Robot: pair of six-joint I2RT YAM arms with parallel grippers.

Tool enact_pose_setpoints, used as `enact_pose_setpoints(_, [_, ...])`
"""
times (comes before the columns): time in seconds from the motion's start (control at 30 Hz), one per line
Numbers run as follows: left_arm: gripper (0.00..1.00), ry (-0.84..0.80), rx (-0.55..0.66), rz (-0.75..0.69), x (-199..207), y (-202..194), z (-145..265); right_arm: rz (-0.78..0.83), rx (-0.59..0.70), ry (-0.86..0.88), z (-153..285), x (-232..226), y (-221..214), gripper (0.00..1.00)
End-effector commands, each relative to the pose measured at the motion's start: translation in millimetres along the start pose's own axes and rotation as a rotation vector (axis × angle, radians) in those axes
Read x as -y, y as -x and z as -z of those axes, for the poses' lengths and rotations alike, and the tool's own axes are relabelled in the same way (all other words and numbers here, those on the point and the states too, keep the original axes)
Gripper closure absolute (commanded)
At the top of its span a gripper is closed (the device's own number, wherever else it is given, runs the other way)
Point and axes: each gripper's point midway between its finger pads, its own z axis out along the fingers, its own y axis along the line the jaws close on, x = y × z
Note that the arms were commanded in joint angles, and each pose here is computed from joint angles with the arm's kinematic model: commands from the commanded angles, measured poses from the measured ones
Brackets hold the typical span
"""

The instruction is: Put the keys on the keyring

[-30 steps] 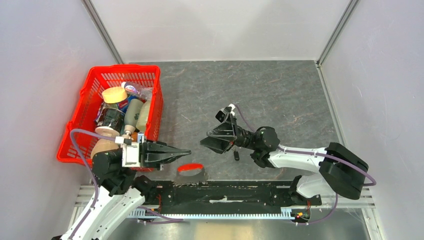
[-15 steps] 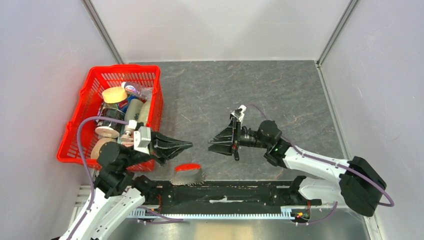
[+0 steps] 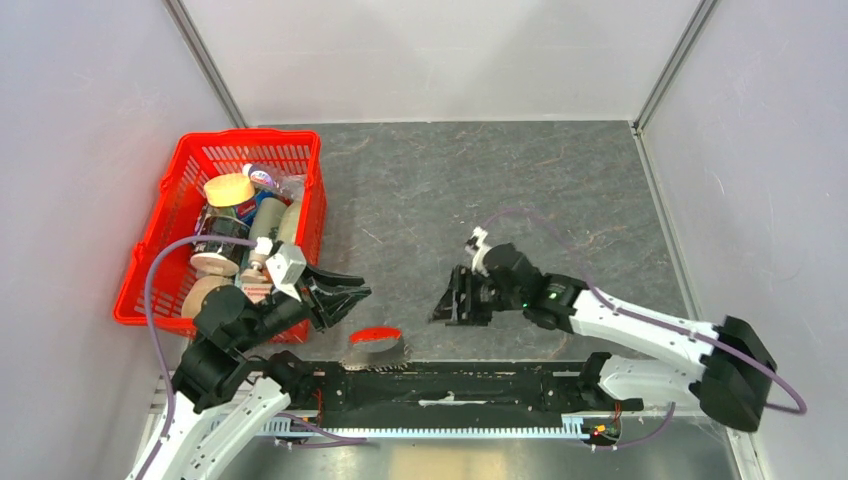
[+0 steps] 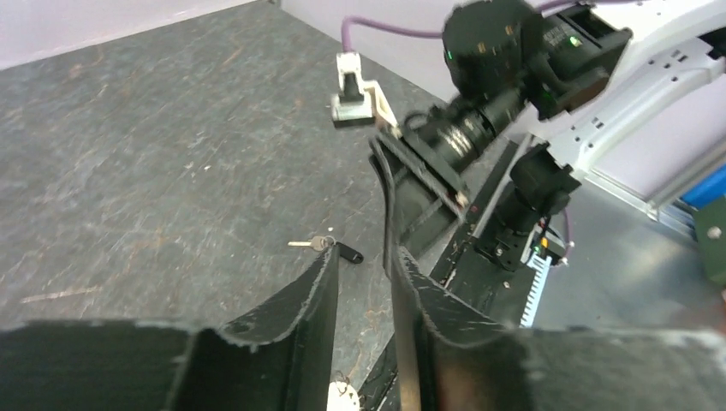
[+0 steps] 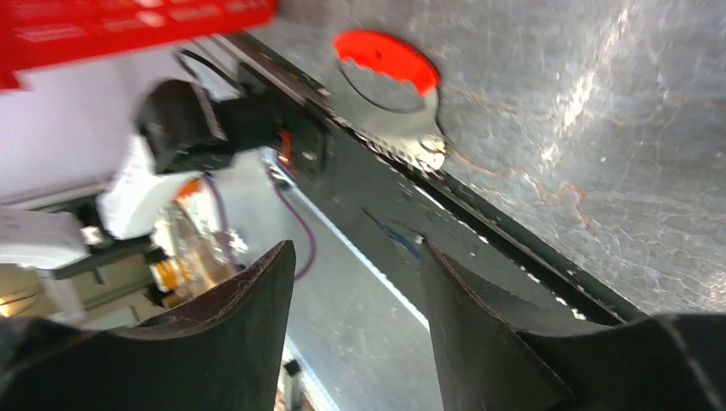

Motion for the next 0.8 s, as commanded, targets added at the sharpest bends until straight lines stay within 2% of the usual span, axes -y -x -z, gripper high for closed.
enact_pose_setpoints(0.0, [0.58, 0.112, 0.023, 0.018, -16.9, -8.4, 10.2, 0.104, -0.053, -0.167, -29.2, 28.6, -29.0, 0.38])
enact_pose_setpoints(0.13, [0.43, 0.136, 0.033, 0.044, -19.9, -10.5, 12.7, 0.235, -0.021, -0.295, -41.5, 38.3, -29.0, 0.35])
enact_pose_setpoints(0.2, [0.29, 0.127, 0.021, 0.049, -18.6, -11.4, 11.1, 0.238, -0.025, -0.292, -47.9, 35.7, -29.9, 0.34])
enact_pose_setpoints(0.23, [0.16, 0.123, 0.013, 0.051, -18.7, -12.7, 9.2, 0.232, -0.026, -0.286, -51.7, 33.6, -31.2, 0.34])
enact_pose_setpoints(0.4, [0.13, 0.148, -0.02, 0.06, -23.0, -15.9, 8.6, 0.267, 0.016, -0.285, -71.3, 19.0, -38.5, 0.34])
enact_pose_setpoints(0.57, [0.13, 0.283, -0.048, 0.057, -42.0, -15.9, 20.3, 0.291, 0.014, -0.321, -87.3, 18.0, -41.6, 0.34])
enact_pose_setpoints(0.77, [0.12, 0.287, -0.028, 0.033, -44.4, -24.1, 24.8, 0.313, 0.062, -0.325, -99.5, 6.0, -34.8, 0.35])
